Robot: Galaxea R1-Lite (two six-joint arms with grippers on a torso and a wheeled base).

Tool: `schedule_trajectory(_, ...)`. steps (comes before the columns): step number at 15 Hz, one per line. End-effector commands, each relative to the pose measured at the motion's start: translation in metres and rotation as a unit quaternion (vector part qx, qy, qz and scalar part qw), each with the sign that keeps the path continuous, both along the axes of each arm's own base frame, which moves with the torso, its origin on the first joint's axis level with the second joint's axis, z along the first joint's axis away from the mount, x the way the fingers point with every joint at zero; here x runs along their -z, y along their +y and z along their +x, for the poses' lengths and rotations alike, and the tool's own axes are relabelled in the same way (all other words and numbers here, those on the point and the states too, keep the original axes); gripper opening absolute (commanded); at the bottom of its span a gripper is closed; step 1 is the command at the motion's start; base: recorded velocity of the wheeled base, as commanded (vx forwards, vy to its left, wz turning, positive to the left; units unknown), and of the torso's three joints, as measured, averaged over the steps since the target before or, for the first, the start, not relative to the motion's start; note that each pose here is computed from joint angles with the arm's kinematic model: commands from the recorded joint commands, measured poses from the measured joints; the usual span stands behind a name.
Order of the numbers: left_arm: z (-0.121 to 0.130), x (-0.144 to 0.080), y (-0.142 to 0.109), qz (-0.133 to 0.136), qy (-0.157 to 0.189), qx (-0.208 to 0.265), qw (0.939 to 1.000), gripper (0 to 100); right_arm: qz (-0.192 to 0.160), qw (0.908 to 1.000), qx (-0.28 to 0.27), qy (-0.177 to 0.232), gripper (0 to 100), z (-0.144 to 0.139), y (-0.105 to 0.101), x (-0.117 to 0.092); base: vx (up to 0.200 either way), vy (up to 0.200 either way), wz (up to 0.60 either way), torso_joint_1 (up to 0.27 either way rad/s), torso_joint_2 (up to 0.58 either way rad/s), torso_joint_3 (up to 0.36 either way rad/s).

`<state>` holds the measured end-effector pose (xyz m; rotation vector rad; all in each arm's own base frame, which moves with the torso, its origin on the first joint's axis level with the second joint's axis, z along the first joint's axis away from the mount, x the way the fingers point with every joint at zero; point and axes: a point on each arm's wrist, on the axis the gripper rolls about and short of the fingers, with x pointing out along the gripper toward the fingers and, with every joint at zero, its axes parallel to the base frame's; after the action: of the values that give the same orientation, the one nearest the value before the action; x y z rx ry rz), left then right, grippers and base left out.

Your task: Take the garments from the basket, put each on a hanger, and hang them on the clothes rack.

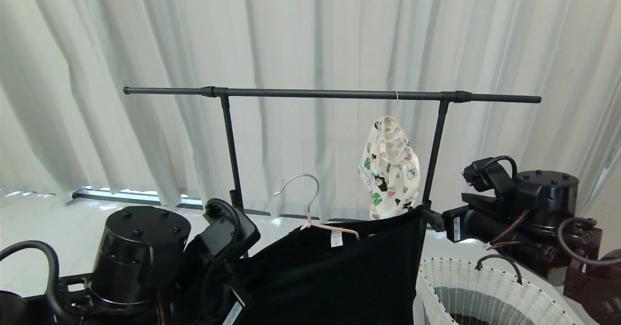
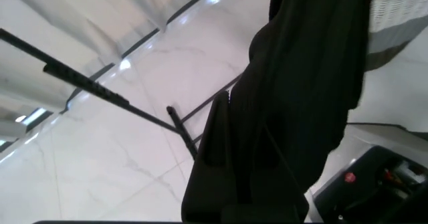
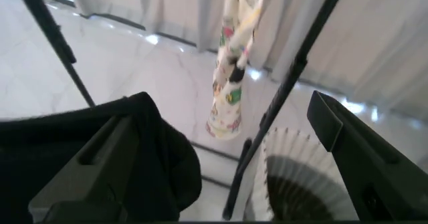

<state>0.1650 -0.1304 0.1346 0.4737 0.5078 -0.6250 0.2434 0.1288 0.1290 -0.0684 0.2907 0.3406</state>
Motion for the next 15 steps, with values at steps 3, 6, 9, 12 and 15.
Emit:
schedule_trajectory(3,0.006,0.009,-0.005,0.009,0.007,-0.007,0.9999,0,-0.008,0.9977,-0.061,-0.028,100,-0.021,-0.015,-0.032,0.000,0.000,0.00,0.000,0.00,0.000)
schedule_trajectory(6,0.008,0.006,-0.008,-0.008,-0.011,-0.004,0.9999,0,-0.053,0.9937,-0.097,-0.021,100,-0.026,-0.021,-0.039,0.000,0.000,0.00,0.000,0.00,0.000)
schedule_trajectory(9,0.006,0.006,-0.009,-0.012,-0.016,0.001,0.9998,0,-0.076,0.9909,-0.111,0.000,100,-0.022,-0.023,-0.042,0.000,0.000,0.00,0.000,0.00,0.000)
schedule_trajectory(12,0.005,0.007,-0.008,-0.016,-0.025,0.004,0.9995,0,-0.100,0.9883,-0.110,0.034,100,-0.011,-0.036,-0.048,0.000,0.000,0.00,0.000,0.00,0.000)
schedule_trajectory(15,0.006,0.007,-0.009,-0.019,-0.029,0.004,0.9994,0,-0.104,0.9780,-0.165,0.074,100,-0.011,-0.044,-0.062,0.000,0.000,0.00,0.000,0.00,0.000)
